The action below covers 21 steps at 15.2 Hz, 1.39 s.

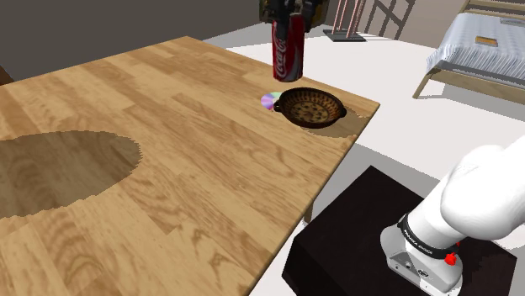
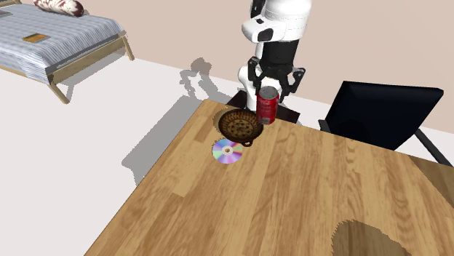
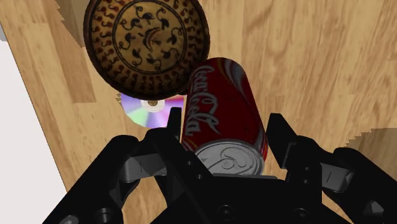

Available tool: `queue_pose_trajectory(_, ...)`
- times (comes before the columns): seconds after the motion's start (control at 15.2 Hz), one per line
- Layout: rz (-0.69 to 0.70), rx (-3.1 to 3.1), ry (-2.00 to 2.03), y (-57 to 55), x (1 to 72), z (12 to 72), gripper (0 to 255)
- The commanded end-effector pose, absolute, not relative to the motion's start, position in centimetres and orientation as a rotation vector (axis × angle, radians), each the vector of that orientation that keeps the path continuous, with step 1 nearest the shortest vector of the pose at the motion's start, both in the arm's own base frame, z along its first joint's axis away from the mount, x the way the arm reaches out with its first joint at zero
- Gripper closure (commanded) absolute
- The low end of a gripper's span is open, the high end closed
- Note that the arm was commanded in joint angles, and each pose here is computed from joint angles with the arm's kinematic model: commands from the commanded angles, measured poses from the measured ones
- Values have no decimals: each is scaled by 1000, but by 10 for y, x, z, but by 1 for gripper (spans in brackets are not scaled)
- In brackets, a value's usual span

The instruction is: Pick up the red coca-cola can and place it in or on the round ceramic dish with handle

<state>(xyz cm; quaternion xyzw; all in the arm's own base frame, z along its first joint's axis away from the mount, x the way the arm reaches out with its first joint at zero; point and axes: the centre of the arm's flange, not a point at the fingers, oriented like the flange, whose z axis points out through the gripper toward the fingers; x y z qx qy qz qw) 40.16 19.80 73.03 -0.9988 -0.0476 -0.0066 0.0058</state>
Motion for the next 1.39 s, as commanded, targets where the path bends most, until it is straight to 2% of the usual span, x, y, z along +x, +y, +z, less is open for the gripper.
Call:
queue_pose_trajectory(0.0,-20,-3125,-152,173,393,734,255)
queue_pose_trajectory(0.33,-20,-3125,-152,111,376,743,255)
queue_pose_trajectory(1.32,-20,-3125,-152,111,376,664,255)
